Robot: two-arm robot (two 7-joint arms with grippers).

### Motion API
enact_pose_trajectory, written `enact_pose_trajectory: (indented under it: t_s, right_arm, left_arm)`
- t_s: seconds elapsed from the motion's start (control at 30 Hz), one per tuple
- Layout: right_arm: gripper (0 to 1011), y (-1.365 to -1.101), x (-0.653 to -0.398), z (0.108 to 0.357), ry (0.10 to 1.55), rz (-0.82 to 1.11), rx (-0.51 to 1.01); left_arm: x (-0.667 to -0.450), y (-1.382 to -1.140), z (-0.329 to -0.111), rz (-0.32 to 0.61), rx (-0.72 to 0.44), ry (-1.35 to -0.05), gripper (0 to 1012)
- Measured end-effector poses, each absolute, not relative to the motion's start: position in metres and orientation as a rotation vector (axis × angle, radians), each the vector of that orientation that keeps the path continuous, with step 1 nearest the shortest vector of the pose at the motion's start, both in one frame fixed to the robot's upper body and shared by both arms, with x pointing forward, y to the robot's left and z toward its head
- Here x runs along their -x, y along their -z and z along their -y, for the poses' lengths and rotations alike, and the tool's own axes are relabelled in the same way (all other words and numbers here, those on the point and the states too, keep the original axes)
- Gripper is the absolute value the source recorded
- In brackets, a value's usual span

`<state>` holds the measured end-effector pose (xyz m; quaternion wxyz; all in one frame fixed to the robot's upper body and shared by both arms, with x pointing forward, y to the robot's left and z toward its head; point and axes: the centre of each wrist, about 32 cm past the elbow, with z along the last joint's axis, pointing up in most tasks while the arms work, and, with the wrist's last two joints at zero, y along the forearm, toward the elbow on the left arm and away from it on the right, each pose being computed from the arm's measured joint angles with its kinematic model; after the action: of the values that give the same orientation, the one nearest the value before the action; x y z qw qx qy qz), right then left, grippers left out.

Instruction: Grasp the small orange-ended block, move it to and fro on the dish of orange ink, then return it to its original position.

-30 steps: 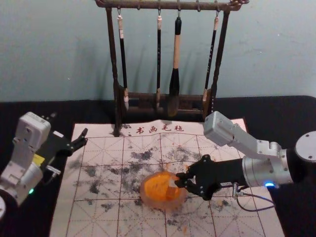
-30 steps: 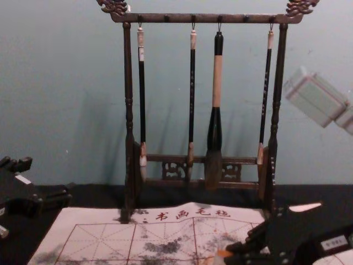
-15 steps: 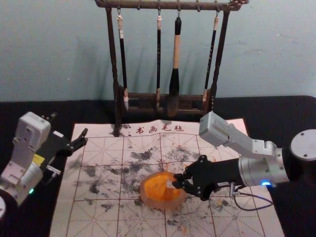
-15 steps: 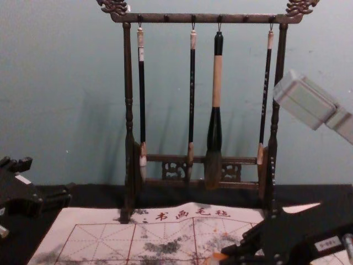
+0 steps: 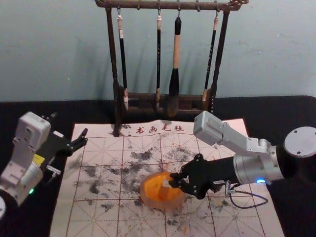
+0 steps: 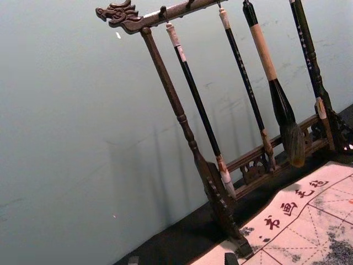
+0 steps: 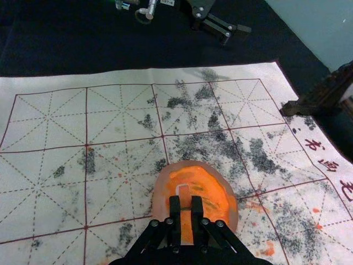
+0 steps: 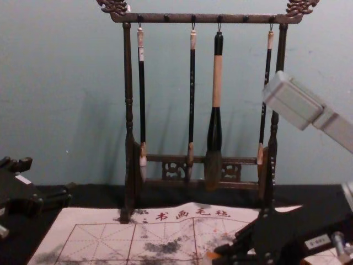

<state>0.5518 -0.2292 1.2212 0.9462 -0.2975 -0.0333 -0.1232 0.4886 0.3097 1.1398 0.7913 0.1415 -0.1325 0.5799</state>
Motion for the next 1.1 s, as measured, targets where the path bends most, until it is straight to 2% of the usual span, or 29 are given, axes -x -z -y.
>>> enact_pose_trajectory:
  t_s: [0.7, 1.1]
  right_arm:
    - [80, -1.223, -0.565, 0.232, 0.306, 0.068, 0.614]
    - [80, -1.231, -0.557, 0.24, 0.318, 0.076, 0.622]
  left_arm:
    - [-0.489, -1.14, -0.31, 0.285, -0.304, -1.248, 1001]
    - [-0.489, -1.14, -0.31, 0.285, -0.304, -1.248, 1001]
